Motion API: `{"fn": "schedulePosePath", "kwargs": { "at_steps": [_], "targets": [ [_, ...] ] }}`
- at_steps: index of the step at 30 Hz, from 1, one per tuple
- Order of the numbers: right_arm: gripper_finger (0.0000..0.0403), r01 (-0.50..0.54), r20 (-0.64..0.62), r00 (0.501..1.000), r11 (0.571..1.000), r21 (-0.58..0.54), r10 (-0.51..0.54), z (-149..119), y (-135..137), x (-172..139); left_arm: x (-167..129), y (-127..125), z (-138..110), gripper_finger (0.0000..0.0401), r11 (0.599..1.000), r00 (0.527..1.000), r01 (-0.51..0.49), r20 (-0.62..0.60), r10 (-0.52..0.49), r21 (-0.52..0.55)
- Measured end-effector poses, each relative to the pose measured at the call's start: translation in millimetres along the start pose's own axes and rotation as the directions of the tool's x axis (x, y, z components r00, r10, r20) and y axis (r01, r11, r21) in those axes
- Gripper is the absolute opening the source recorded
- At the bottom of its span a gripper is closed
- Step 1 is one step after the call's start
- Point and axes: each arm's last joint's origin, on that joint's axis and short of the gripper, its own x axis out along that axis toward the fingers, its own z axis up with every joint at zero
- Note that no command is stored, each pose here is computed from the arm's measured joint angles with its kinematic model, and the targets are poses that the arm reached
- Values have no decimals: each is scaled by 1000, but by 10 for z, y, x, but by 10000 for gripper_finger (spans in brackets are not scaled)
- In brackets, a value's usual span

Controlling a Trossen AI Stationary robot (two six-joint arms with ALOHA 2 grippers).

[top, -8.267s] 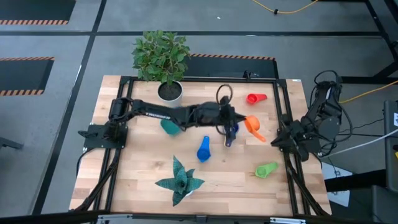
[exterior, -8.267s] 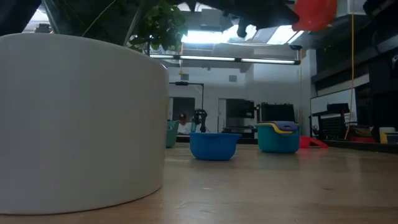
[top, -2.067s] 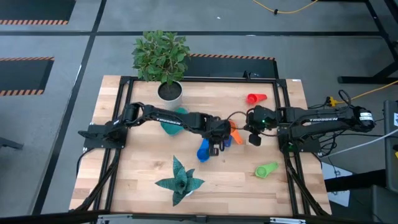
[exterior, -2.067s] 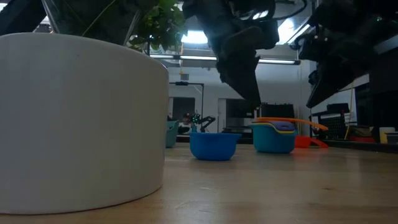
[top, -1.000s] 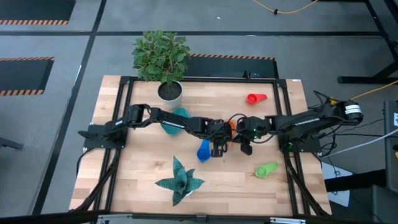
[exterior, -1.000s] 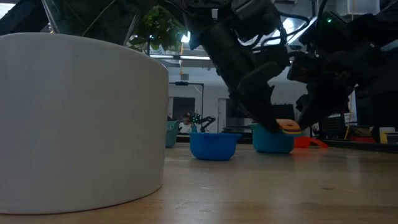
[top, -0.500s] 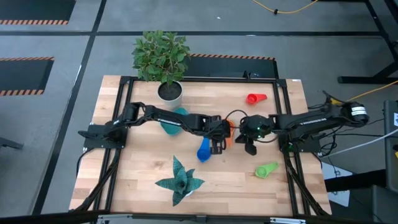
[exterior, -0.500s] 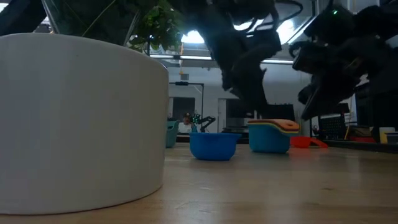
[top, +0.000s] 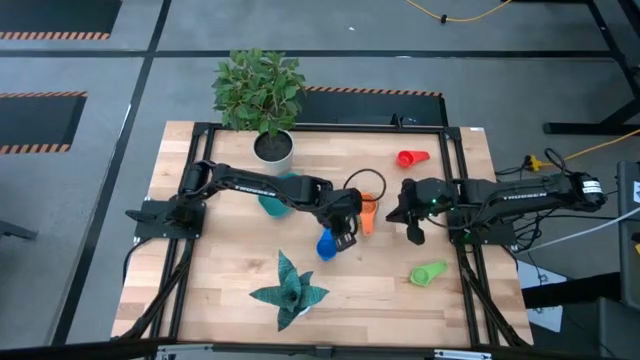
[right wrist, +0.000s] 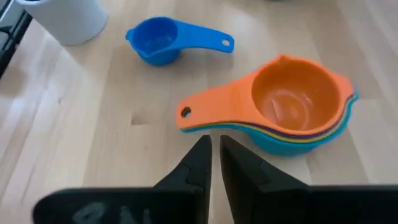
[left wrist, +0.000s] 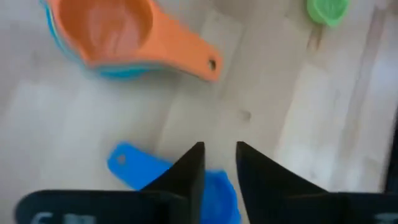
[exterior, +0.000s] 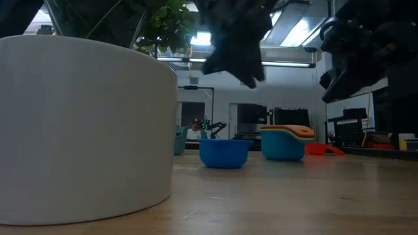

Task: Nest measuring cups in basket
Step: Stack the blue measuring cup on top of the orange measuring cup

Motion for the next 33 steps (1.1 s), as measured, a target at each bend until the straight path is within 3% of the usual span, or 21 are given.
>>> {"fn": "schedulePosePath", "kwargs": {
  "at_steps": [5,10,23,33],
  "targets": [
    [39,15,14,1000,1000,-4,-14,9,-6,-13,-16,-3,-211,130,983,982,-89,-180,59,-163],
    [39,15,8,1000,1000,-4,-15,4,-7,-14,89,-63,-416,140,936,943,-215,-309,126,-277],
    [39,15,8,1000,1000,-5,-15,4,-7,-13,343,-145,-529,138,865,934,-309,-299,197,-396],
    [39,16,3,1000,1000,-4,-16,-1,-7,-12,515,-129,-543,138,861,933,-317,-296,207,-397]
  ]
}}
